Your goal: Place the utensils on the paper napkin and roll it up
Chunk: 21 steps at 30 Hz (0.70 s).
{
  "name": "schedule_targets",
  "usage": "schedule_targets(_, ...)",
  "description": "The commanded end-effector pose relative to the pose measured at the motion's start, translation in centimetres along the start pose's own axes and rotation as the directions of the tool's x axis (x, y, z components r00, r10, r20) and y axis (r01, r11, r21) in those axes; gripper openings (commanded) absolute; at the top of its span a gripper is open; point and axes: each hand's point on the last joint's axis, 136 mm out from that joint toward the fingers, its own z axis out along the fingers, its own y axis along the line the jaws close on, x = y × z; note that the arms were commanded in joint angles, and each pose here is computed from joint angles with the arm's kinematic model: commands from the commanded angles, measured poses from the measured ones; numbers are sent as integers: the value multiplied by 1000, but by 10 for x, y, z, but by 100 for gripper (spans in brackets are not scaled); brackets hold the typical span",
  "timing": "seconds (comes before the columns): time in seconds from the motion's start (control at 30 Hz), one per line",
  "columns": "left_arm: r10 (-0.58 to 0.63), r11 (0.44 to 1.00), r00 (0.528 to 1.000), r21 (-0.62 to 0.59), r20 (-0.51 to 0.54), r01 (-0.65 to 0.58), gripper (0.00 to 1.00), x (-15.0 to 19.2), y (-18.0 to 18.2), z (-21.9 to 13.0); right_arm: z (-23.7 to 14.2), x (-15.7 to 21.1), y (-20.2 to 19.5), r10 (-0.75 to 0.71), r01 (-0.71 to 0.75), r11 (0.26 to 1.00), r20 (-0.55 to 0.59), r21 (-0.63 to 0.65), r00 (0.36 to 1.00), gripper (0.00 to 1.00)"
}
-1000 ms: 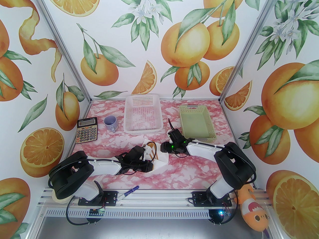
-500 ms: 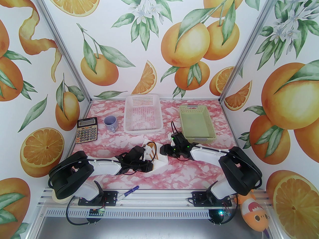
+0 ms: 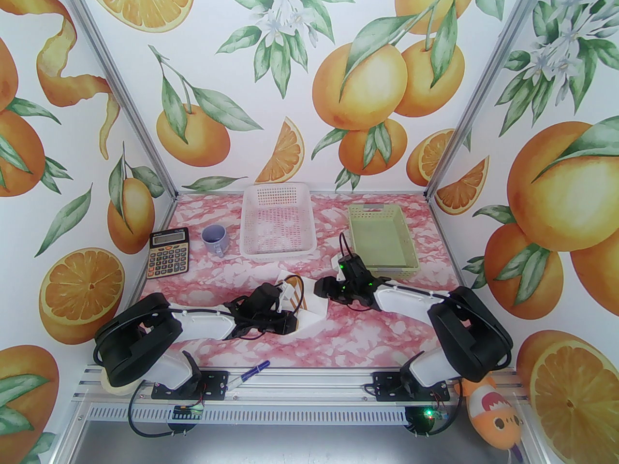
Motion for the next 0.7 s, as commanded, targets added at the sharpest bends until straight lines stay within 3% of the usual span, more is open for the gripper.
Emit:
schedule_targets(0.0,-7,1000,1000,-26,-9,6,0,4,6,0,-9,-11,18,-40,43,996,41,-76,998,56)
schedule_targets(0.33,-7,999,1000,-33,-10,7,0,5,7,-1,-14,-12,5,-59,59,998,35,0,998,43)
schedule_targets(0.47,-7,999,1000,-33,-9,7,0,4,7,-1,-16,-14,-8,-94,91,992,31,84,995,32)
schedule_targets(0.6,-7,999,1000,-33,-8,7,0,4,7,-1,-16,-15,-8,-105,102,991,30,88,994,23)
schedule_targets(0.67,-6,999,1000,-32,-8,6,0,4,7,-1,-16,-15,-4,-109,107,992,29,68,994,13)
